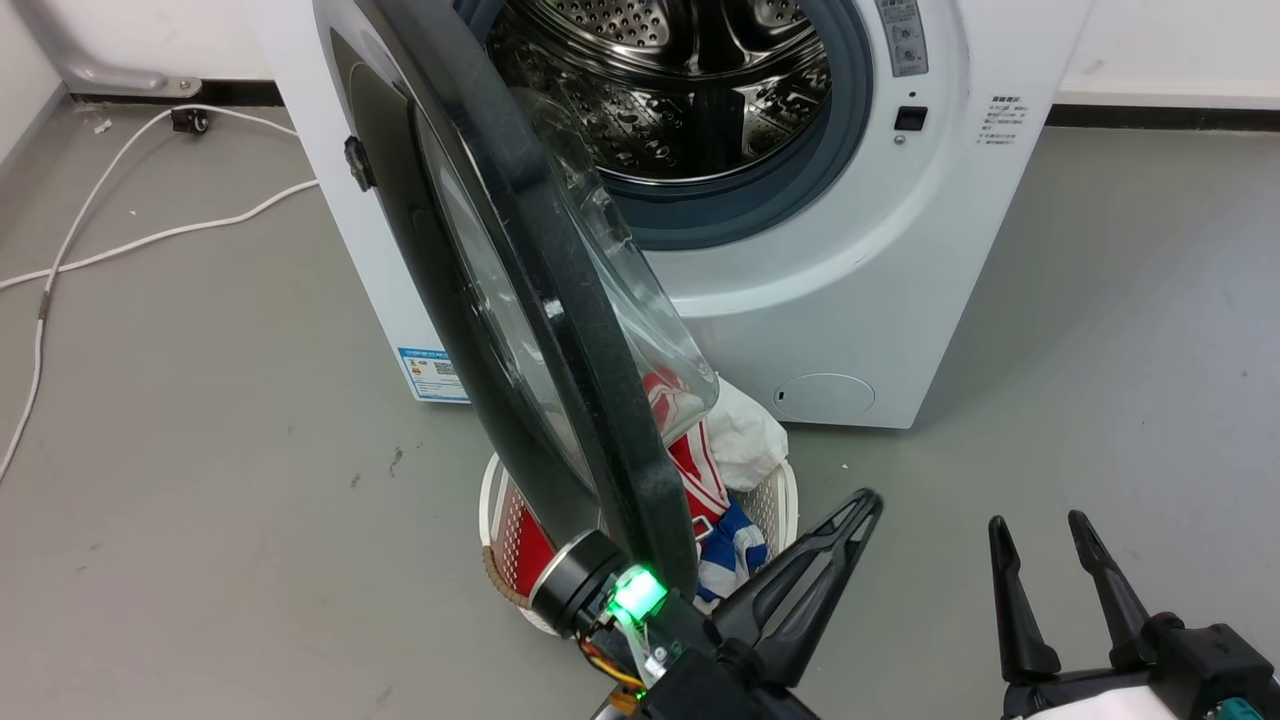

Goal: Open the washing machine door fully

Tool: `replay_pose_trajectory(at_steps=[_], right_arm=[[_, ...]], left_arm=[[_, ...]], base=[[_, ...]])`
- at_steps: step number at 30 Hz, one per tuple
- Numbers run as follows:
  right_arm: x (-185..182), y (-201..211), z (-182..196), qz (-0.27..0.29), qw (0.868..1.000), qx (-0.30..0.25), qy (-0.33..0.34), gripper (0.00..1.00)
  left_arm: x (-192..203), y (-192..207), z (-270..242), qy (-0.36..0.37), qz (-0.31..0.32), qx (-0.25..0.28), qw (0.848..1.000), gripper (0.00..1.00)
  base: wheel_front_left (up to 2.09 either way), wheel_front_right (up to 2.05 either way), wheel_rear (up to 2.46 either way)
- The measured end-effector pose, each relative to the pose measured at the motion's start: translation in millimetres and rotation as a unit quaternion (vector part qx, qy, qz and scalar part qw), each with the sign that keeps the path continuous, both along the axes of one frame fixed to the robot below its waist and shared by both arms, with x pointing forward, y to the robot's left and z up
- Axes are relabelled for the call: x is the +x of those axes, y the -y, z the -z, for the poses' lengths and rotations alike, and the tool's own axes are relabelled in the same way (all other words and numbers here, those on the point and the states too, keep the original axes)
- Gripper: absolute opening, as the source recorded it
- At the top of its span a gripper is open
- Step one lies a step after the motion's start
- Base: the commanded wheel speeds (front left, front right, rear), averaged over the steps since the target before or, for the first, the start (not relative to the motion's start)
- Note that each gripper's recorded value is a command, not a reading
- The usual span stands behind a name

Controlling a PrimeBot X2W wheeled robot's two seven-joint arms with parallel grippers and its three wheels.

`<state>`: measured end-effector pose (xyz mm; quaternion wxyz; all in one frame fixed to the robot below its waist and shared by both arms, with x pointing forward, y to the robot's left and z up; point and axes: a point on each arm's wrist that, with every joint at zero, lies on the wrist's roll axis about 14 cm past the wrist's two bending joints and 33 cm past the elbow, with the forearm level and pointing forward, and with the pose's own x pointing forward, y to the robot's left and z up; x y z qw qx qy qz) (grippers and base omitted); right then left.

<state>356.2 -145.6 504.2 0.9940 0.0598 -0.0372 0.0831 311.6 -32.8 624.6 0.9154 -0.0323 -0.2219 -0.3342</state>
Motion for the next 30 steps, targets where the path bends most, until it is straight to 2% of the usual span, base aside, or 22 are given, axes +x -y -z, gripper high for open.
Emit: replay_pose_trajectory(at_steps=[18,30], right_arm=[[2.4,1.1,7.9,0.002,1.0,-0.003,-0.012,1.0],[2.5,-1.1,11.1,-0.001,1.0,-0.004,-0.017,1.0]], left_arm=[[13.9,-8.8,88.4,-0.127,-0.013,0.059,0.99,0.0],[27.2,-31.3,99.6,-0.147,-0.058,0.059,0.986,0.0]], base=[[0.0,0.0,0.0],[0.0,0.0,0.0]])
